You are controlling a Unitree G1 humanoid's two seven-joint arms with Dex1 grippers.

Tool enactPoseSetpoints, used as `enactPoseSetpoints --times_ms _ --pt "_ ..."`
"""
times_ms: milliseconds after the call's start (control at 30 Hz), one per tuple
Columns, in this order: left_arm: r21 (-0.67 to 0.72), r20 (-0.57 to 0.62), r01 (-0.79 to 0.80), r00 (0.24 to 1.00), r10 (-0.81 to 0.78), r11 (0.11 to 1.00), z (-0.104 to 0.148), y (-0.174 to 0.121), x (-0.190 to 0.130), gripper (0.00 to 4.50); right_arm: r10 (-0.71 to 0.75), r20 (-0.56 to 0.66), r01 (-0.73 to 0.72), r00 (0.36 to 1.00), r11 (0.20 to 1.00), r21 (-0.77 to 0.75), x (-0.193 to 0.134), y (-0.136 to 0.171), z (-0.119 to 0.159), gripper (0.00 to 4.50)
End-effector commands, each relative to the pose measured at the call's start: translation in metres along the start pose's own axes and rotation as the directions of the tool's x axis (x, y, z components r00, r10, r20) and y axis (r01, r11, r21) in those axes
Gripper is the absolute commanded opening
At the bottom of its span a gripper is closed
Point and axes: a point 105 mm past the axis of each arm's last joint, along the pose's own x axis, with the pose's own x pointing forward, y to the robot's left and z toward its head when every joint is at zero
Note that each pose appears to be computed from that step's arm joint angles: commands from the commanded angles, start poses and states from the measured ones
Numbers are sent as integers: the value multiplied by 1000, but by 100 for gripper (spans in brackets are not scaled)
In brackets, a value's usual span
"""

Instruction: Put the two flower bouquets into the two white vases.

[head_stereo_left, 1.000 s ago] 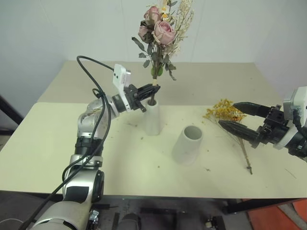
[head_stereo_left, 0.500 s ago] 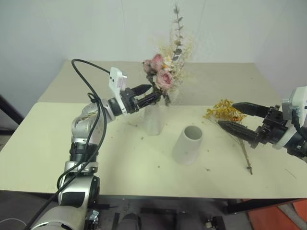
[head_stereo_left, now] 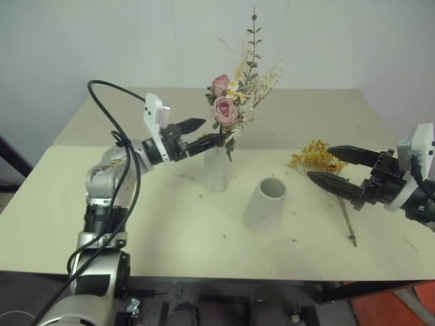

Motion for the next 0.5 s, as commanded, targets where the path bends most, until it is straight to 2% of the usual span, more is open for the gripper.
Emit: enactPoseSetpoints --times_ms 33,167,300,500 --pt "86 -4 161 987 -161 983 24 -23 -21 447 -24 23 25 999 999 -44 -8 -2 10 450" --pt "112 -65 293 956 -287 950 32 -40 -34 447 -42 2 42 999 998 -40 -14 -4 8 450" --pt "121 -128 417 907 -402 901 31 -58 -33 447 -75 -34 74 997 997 -30 -22 -9 4 450" --pt "110 -186 499 860 -476 859 18 -66 -16 447 -174 -190 179 966 984 9 -33 -23 -17 450"
